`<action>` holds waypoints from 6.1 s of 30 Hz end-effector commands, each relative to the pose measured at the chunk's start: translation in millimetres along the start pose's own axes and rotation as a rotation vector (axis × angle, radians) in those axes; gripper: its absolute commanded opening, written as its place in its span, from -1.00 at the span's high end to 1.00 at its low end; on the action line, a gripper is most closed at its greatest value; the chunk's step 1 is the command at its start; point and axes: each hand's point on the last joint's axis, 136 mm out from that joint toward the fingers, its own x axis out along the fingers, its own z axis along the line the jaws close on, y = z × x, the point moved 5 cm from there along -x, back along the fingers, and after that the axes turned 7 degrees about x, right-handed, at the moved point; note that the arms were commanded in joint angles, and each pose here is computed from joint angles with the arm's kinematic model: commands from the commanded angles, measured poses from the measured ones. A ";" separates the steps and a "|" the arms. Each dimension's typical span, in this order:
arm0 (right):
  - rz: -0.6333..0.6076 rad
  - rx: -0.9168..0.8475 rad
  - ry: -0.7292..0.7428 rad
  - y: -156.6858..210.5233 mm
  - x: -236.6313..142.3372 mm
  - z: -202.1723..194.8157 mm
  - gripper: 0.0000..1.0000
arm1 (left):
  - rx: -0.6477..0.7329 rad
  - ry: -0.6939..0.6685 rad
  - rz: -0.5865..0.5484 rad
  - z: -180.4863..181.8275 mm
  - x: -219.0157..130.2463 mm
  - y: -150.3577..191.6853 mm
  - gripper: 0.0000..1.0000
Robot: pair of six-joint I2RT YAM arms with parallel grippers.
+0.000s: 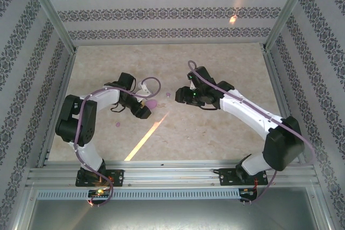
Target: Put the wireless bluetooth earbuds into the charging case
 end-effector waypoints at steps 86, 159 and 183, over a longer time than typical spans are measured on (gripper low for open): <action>0.186 0.247 -0.383 28.4 25.7 -29.3 -0.19 | 0.340 0.155 -0.281 -81.3 -8.8 -102.6 0.34; 0.277 0.241 -0.494 13.2 9.6 24.1 -0.16 | 0.350 0.288 -0.551 -124.5 -41.4 -139.5 0.37; 0.315 0.283 -0.545 9.0 -10.5 35.3 0.70 | 0.356 -0.104 -0.605 -95.2 -82.1 -124.8 -0.70</action>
